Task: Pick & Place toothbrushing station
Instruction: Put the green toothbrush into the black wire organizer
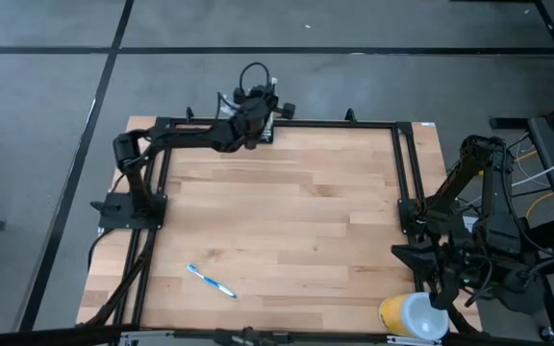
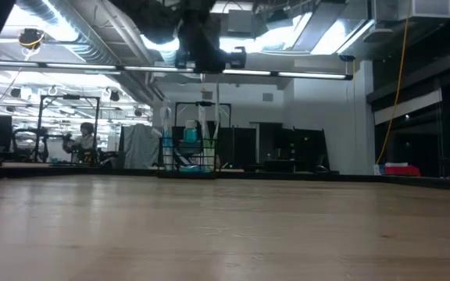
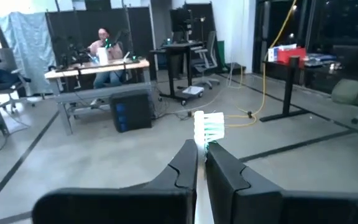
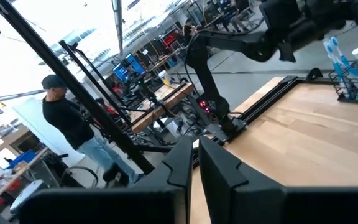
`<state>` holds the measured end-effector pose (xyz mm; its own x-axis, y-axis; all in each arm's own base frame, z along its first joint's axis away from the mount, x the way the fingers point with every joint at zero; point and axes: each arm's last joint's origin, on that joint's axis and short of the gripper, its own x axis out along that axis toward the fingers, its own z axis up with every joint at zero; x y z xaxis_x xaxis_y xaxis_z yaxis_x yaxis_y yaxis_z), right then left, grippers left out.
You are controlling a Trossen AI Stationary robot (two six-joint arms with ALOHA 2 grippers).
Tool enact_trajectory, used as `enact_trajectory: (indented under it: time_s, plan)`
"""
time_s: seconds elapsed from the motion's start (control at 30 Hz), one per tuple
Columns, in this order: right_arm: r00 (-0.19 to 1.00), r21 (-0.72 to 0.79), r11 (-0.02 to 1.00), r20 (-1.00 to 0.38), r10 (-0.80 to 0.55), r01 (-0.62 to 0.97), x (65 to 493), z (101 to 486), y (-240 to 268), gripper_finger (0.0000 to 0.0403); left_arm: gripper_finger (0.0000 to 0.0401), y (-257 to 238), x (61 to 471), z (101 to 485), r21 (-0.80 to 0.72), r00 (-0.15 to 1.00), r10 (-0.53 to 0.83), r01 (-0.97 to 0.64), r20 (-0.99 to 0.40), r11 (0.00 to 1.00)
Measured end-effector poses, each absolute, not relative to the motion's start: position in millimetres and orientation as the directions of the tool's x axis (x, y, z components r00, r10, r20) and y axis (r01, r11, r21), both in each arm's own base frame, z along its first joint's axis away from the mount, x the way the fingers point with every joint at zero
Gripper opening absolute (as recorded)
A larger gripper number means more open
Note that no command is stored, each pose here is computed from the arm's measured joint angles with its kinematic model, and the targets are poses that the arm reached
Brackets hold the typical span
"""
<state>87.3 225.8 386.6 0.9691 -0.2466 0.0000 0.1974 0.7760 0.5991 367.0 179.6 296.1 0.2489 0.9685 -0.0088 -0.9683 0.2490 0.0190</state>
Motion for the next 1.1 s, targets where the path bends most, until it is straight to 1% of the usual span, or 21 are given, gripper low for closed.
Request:
enact_trajectory:
  time_s: [0.1, 0.17, 0.3, 0.5, 0.67, 0.9, 1.1]
  plan:
    - [0.968, 0.596, 0.777, 0.0, -0.253, 0.203, 89, 387, 225, 0.0032, 0.0008, 186, 372, 283, 0.013, 0.238, 0.971, -0.971, -0.017, 0.239]
    - [0.968, 0.597, 0.776, 0.0, -0.253, 0.203, 89, 387, 225, 0.0032, 0.0008, 190, 375, 274, 0.036, 0.229, 0.973, -0.972, -0.026, 0.23]
    - [0.968, 0.6, 0.774, 0.0, -0.253, 0.202, 89, 387, 225, 0.0032, 0.0008, 197, 377, 264, 0.035, 0.215, 0.976, -0.976, -0.024, 0.215]
    - [0.968, 0.6, 0.774, 0.0, -0.253, 0.202, 89, 387, 225, 0.0032, 0.0008, 202, 372, 244, 0.034, 0.178, 0.984, -0.983, -0.011, 0.178]
    - [0.967, 0.608, 0.768, 0.0, -0.253, 0.201, 89, 387, 225, 0.0032, 0.0008, 197, 367, 230, 0.005, 0.183, 0.983, -0.983, -0.024, 0.183]
    - [0.964, 0.608, 0.765, 0.0, -0.266, 0.212, 92, 387, 224, 0.0032, 0.0008, 178, 364, 211, -0.009, 0.163, 0.986, -0.987, -0.034, 0.163]
    - [0.962, 0.6, 0.77, 0.0, -0.272, 0.218, 93, 387, 223, 0.0032, 0.0017, 166, 357, 191, -0.09, 0.128, 0.99, -0.988, -0.064, 0.122]
